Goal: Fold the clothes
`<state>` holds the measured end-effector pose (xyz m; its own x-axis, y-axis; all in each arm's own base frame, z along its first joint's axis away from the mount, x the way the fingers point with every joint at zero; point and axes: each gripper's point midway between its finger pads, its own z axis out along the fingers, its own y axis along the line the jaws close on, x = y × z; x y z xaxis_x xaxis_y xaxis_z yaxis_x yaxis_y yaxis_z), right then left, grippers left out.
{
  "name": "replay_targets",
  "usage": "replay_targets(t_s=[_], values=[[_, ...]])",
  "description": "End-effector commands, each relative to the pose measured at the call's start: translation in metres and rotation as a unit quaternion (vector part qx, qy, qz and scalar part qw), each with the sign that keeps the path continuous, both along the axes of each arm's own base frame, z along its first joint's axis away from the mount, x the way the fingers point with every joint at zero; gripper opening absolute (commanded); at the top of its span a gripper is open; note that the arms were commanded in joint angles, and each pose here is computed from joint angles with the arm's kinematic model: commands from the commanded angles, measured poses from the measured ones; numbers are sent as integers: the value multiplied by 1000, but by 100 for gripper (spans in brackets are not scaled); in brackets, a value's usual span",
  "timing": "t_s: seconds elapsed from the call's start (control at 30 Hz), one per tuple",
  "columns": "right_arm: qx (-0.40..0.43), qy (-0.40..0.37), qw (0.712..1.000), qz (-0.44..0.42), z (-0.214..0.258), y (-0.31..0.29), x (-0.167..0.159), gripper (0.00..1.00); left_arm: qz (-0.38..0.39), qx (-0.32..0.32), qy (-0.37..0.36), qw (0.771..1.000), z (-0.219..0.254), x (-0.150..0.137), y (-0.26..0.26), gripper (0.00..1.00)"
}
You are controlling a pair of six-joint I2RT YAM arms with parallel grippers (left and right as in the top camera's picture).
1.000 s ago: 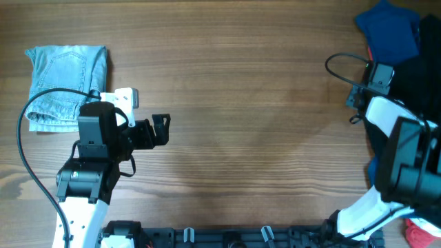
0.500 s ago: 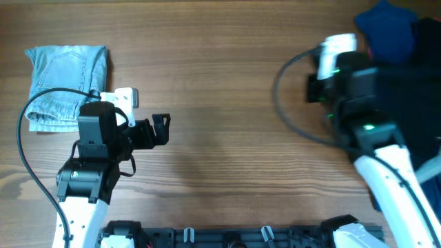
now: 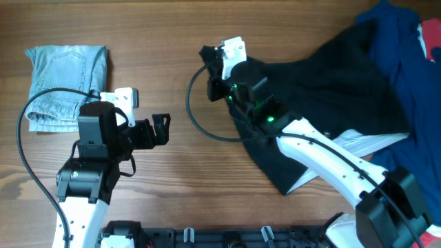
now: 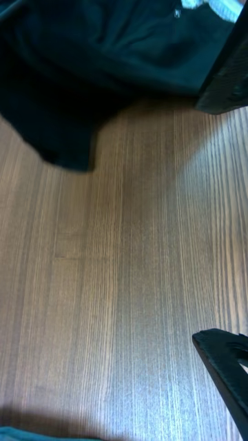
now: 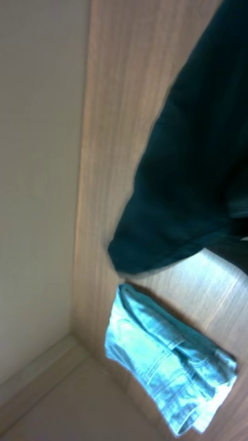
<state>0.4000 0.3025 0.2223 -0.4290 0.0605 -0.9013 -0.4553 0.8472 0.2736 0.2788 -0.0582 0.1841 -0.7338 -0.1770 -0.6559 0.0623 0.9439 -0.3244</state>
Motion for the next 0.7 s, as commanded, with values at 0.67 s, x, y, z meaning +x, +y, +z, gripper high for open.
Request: replay_targets(t_s=[0.67], values=[[-140,244,895,-346,-24,-302,-76,100,-51,-154,220,962,-86,6,-117,100]])
